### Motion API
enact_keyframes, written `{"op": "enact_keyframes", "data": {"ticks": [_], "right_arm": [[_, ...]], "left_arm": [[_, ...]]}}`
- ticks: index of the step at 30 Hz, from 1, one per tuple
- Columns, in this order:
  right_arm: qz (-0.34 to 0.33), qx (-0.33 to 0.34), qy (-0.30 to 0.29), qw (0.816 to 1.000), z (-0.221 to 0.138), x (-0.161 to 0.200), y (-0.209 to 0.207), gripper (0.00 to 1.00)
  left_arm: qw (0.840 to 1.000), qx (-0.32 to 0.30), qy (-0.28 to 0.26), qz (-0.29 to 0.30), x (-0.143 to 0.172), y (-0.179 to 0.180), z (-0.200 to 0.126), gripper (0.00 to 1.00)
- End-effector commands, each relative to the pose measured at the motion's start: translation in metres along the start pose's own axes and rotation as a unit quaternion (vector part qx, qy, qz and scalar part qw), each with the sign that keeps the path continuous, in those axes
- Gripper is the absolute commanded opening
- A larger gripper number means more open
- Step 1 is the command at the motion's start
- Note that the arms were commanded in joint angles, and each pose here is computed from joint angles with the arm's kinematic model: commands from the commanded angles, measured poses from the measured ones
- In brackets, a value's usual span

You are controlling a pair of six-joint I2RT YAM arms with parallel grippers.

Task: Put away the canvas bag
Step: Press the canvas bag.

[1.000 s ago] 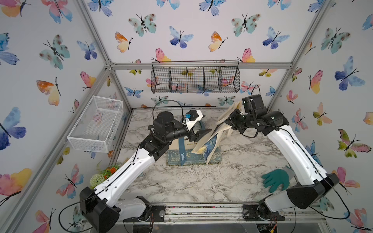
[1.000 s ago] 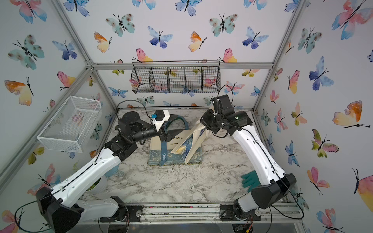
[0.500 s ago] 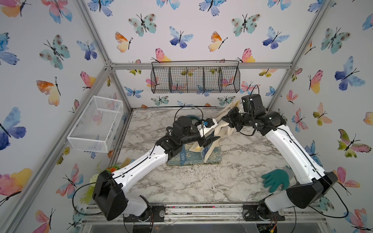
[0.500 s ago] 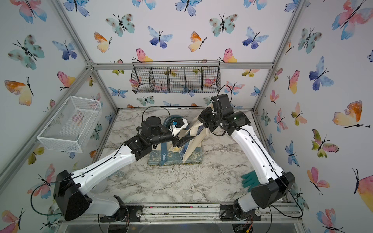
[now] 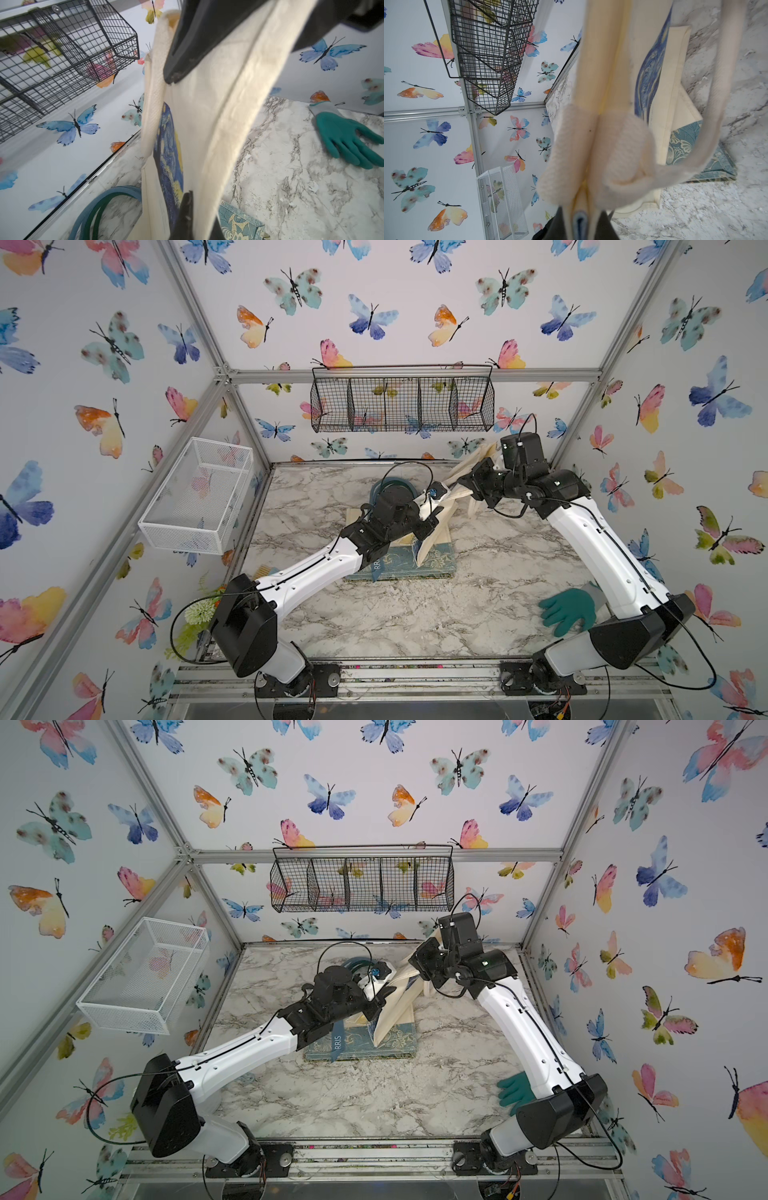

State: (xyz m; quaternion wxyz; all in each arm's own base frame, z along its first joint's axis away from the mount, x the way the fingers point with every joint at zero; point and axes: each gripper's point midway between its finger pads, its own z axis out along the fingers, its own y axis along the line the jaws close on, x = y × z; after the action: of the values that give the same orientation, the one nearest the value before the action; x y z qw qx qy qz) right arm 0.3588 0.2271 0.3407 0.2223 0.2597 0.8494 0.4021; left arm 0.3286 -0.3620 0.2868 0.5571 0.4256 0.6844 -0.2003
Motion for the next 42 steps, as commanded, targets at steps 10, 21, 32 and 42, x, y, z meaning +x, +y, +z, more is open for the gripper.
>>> {"op": "enact_keyframes", "data": {"ticks": [10,21,32,42], "right_arm": [[-0.046,-0.082,0.05,0.994,-0.018,0.021,0.023,0.42],[-0.047,-0.096,0.072,0.992,-0.013,0.031,0.019,0.2],[-0.055,-0.156,0.062,0.984,-0.034,0.027,0.053,0.02],[-0.034,-0.243,0.072,0.967,-0.056,0.03,0.087,0.02]], "left_arm": [[0.999,-0.023,0.024,0.007,0.006,0.011,-0.004,0.0],[0.999,-0.036,0.021,0.01,0.0,0.016,-0.005,0.08],[0.999,0.017,-0.033,-0.011,-0.014,-0.003,-0.008,0.73],[0.999,-0.036,-0.029,-0.028,-0.023,0.019,0.01,0.62]]}}
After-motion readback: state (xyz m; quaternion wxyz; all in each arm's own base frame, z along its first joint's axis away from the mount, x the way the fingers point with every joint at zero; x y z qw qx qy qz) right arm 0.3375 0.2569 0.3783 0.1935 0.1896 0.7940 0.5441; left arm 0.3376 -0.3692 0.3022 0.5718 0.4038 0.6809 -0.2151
